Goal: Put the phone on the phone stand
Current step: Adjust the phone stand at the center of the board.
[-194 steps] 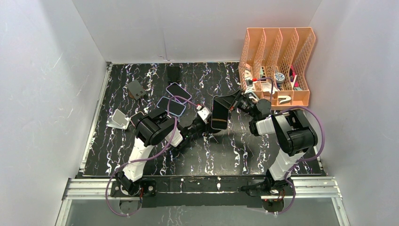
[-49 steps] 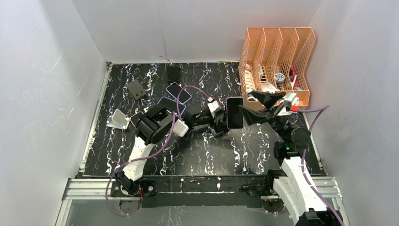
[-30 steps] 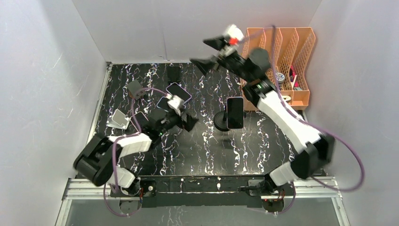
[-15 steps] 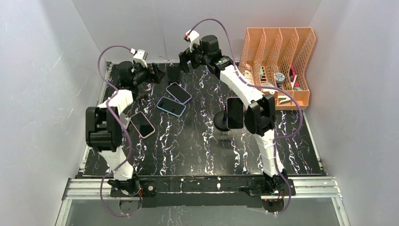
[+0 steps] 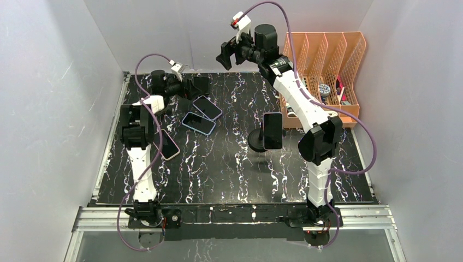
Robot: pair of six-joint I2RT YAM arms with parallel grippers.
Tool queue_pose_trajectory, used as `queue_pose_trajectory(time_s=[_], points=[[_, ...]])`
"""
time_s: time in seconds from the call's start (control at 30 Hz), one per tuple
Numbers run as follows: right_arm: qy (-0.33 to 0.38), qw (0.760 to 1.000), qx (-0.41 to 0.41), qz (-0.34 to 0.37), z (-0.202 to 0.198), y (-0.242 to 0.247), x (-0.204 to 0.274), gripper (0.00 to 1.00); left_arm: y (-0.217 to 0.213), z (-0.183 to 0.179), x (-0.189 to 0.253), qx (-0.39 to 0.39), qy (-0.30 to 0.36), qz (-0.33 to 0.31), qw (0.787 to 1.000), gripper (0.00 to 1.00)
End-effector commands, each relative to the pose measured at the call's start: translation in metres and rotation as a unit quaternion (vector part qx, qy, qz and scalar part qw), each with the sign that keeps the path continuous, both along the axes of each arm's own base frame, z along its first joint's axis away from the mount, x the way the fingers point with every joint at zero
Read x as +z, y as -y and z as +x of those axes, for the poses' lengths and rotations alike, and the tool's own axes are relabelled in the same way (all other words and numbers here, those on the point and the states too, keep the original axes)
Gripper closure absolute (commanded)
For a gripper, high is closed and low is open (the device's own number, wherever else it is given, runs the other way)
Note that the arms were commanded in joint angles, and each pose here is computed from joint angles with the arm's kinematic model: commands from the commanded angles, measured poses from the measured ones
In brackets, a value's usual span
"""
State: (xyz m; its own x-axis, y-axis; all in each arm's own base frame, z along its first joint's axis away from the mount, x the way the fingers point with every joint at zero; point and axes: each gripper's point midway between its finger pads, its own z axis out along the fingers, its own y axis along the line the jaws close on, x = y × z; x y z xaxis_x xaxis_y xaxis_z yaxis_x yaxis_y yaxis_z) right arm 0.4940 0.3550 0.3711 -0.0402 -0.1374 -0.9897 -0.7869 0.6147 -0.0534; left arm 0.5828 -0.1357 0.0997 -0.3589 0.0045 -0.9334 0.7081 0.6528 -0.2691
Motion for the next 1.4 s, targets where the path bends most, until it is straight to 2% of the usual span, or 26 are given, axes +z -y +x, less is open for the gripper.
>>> queue_pose_trajectory(time_s=[0.0,0.17,0.27,0.33,0.57,0.8,1.0,1.2,1.27,1.37], points=[[-0.005,1.000,0.016,-0.003,-0.007,-0.002,-0.003,0.01,0.000,0.016,0.021,-0.015,0.055,0.019,0.998,0.14],[-0.030,0.999,0.021,-0.012,-0.008,-0.004,-0.023,0.01,0.003,0.031,0.019,-0.030,0.061,0.006,0.998,0.24],[-0.040,0.999,0.022,-0.020,-0.008,-0.004,-0.032,0.01,0.009,0.032,0.025,-0.045,0.069,-0.022,0.996,0.45],[-0.042,0.999,0.022,-0.024,-0.007,-0.004,-0.036,0.01,-0.001,0.034,0.028,-0.044,0.072,-0.043,0.996,0.53],[-0.049,0.998,0.021,-0.033,-0.006,-0.003,-0.046,0.01,-0.006,0.035,0.028,-0.069,0.073,-0.097,0.990,0.65],[-0.053,0.998,0.016,-0.040,-0.004,0.002,-0.052,0.01,-0.003,0.039,0.023,-0.088,0.067,-0.113,0.987,0.66],[-0.060,0.997,0.016,-0.041,-0.002,0.004,-0.059,0.01,0.006,0.039,0.025,-0.102,0.069,-0.119,0.985,0.85],[-0.065,0.997,0.017,-0.043,-0.001,0.005,-0.064,0.01,0.022,0.036,0.019,-0.117,0.064,-0.121,0.984,1.00],[-0.066,0.997,0.015,-0.043,0.000,0.008,-0.064,0.01,0.022,0.036,0.015,-0.117,0.061,-0.122,0.984,1.00],[-0.066,0.997,0.012,-0.043,0.001,0.013,-0.065,0.01,0.049,0.031,0.010,-0.136,0.057,-0.123,0.981,1.00]])
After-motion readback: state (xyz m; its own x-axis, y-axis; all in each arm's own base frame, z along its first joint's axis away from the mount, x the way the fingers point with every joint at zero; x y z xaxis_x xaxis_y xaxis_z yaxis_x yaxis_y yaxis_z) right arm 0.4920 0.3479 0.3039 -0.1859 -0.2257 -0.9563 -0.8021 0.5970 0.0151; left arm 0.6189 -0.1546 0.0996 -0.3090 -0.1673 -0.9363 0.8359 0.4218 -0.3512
